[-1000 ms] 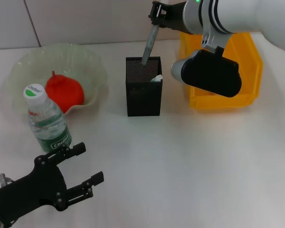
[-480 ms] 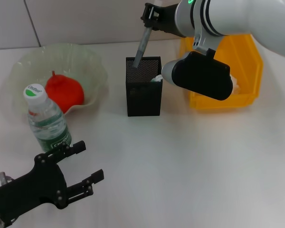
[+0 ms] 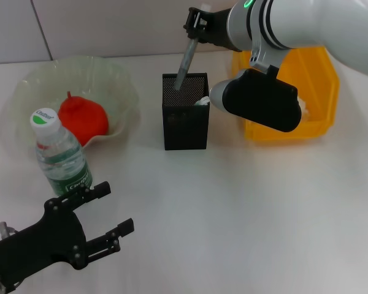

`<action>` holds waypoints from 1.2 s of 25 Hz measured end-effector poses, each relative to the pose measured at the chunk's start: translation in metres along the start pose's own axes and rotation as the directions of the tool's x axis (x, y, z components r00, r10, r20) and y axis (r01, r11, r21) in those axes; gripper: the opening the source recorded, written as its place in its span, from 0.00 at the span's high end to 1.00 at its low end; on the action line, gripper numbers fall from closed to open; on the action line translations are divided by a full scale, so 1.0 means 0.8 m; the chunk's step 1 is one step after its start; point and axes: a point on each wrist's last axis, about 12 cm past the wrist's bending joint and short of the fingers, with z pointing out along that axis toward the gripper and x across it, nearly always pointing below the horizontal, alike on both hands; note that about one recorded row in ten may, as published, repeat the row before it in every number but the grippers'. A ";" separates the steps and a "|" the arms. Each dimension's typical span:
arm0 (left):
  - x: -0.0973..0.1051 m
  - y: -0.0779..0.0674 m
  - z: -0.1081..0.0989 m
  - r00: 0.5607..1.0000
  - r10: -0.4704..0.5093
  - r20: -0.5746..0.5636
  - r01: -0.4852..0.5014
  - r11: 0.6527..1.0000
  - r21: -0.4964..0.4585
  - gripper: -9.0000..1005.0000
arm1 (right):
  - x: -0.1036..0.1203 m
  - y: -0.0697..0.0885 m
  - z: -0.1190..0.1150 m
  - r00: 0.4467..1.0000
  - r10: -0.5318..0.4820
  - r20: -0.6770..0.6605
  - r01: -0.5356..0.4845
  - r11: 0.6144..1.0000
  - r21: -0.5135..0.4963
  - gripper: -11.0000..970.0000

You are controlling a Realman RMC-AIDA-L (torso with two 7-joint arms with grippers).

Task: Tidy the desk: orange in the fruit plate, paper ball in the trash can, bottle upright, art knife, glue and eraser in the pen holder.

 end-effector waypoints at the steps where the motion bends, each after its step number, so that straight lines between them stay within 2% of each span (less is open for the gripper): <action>1: 0.000 0.000 0.000 1.000 0.000 0.000 0.000 1.000 0.000 0.20 | 0.000 0.001 0.000 1.000 0.001 0.002 -0.001 1.000 -0.003 0.85; 5: 0.000 0.000 0.000 1.000 -0.001 -0.001 0.001 1.000 -0.001 0.20 | -0.003 0.003 -0.001 1.000 0.015 0.012 -0.015 1.000 -0.016 0.85; 10: 0.001 0.000 -0.001 1.000 -0.002 -0.005 0.002 1.000 -0.006 0.20 | -0.003 0.003 -0.002 0.999 0.034 0.014 -0.034 0.999 -0.016 0.71; 13: 0.002 0.000 -0.001 1.000 -0.003 -0.009 0.003 1.000 -0.010 0.20 | -0.002 -0.001 -0.004 0.998 0.066 0.008 -0.066 0.998 -0.007 0.58; 15: 0.002 0.000 -0.001 1.000 -0.003 -0.009 0.003 1.000 -0.010 0.20 | 0.003 -0.010 -0.009 0.992 0.123 -0.003 -0.123 0.992 0.020 0.50; 18: 0.001 0.001 0.000 1.000 0.000 -0.009 0.000 1.000 -0.008 0.20 | 0.014 -0.022 -0.019 0.973 0.231 -0.020 -0.229 0.971 0.065 0.49; 21: 0.001 0.001 0.000 1.000 0.000 -0.009 0.000 1.000 -0.008 0.20 | 0.037 -0.033 -0.035 0.918 0.395 -0.038 -0.387 0.912 0.138 0.48; 22: 0.001 0.001 0.000 1.000 0.001 -0.008 -0.001 1.000 -0.006 0.20 | 0.057 -0.036 -0.051 0.849 0.528 -0.035 -0.510 0.834 0.210 0.48; 23: 0.001 0.001 0.000 1.000 0.001 -0.008 -0.001 1.000 -0.006 0.20 | 0.057 -0.036 -0.051 0.849 0.528 -0.035 -0.510 0.834 0.210 0.47; 24: -0.001 0.001 -0.001 1.000 0.005 0.001 -0.005 1.000 0.002 0.20 | 0.068 -0.036 -0.062 0.801 0.598 -0.024 -0.574 0.779 0.253 0.47; 26: -0.002 0.000 -0.003 1.000 0.006 0.007 -0.006 1.000 0.007 0.20 | 0.093 -0.030 -0.085 0.683 0.730 0.023 -0.694 0.639 0.332 0.46; 27: -0.002 0.000 -0.003 1.000 0.006 0.007 -0.006 1.000 0.007 0.20 | 0.118 -0.021 -0.113 0.502 0.854 0.137 -0.822 0.422 0.383 0.46; 28: -0.002 0.000 -0.003 1.000 0.006 0.007 -0.006 1.000 0.007 0.20 | 0.118 -0.021 -0.113 0.502 0.854 0.137 -0.822 0.422 0.383 0.46; 29: -0.002 0.000 -0.003 1.000 0.006 0.007 -0.006 1.000 0.007 0.20 | 0.127 -0.012 -0.125 0.396 0.894 0.210 -0.876 0.299 0.379 0.45; 30: -0.002 0.000 -0.003 1.000 0.006 0.007 -0.006 1.000 0.007 0.20 | 0.131 -0.001 -0.135 0.305 0.911 0.279 -0.912 0.196 0.360 0.45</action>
